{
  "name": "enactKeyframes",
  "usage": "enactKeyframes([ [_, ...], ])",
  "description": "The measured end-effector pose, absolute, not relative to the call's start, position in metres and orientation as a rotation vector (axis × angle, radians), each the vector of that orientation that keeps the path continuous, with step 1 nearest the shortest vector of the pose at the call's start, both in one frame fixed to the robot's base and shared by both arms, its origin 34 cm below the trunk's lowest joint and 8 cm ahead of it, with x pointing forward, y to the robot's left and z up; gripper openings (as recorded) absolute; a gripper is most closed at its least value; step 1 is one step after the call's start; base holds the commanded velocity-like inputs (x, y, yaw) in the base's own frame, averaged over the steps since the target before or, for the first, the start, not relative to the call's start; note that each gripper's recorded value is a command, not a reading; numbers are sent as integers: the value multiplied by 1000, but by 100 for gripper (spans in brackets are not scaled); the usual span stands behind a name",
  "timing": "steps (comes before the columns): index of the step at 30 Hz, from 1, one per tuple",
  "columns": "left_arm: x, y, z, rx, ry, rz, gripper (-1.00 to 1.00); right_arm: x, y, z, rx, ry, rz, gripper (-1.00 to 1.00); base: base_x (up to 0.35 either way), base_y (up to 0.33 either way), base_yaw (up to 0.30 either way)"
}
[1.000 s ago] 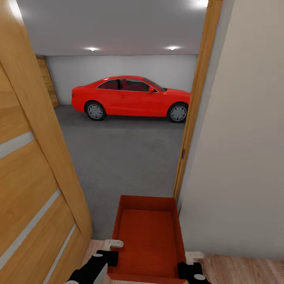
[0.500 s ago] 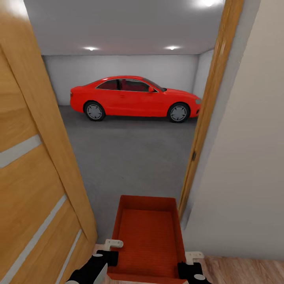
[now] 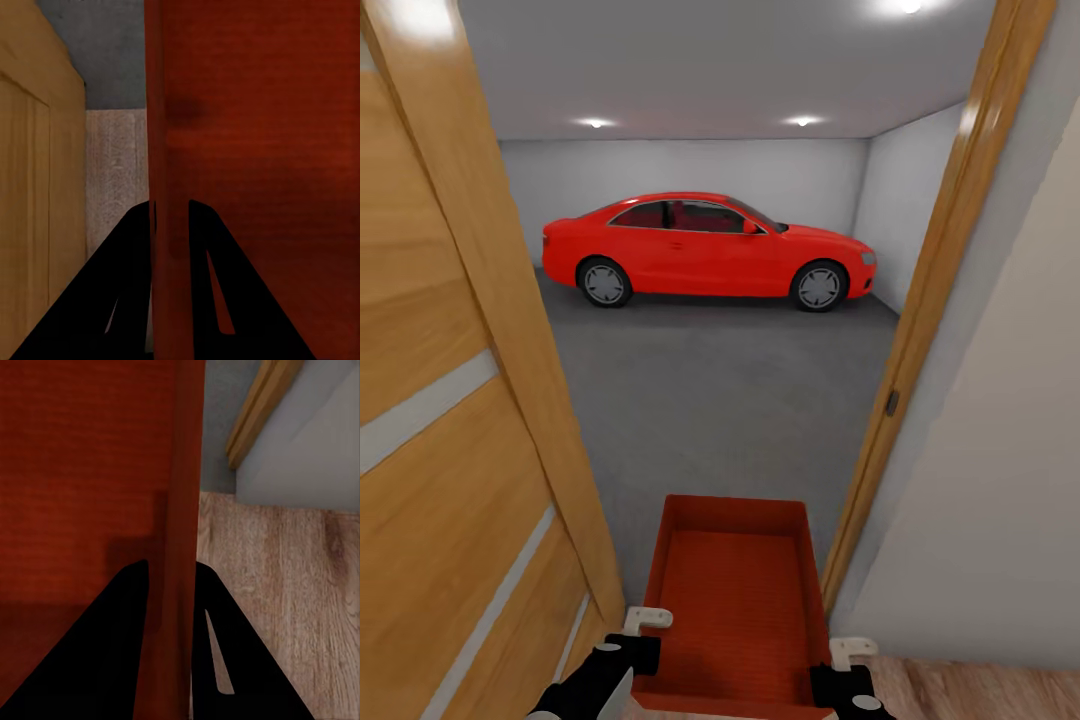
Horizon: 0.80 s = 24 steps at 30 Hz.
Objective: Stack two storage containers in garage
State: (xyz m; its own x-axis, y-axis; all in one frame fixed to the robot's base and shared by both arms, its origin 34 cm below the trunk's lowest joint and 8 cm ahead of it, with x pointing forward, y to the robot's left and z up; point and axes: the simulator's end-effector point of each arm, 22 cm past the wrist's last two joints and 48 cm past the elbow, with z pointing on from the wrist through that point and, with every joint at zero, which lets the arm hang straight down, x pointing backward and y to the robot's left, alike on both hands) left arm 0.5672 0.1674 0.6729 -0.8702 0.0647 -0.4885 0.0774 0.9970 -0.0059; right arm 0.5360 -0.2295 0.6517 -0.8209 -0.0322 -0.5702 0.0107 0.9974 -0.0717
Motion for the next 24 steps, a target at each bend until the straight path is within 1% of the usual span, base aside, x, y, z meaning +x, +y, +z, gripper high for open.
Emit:
enactKeyframes([
  [10, 567, 168, 673, 100, 2629, -36, -100, 536, -229, 652, -15, 2532, -96, -100, 0, 1, -149],
  [24, 567, 167, 673, 99, 2629, -35, -100, 536, -230, 652, -16, 2531, -96, -100, 0, 0, -10],
])
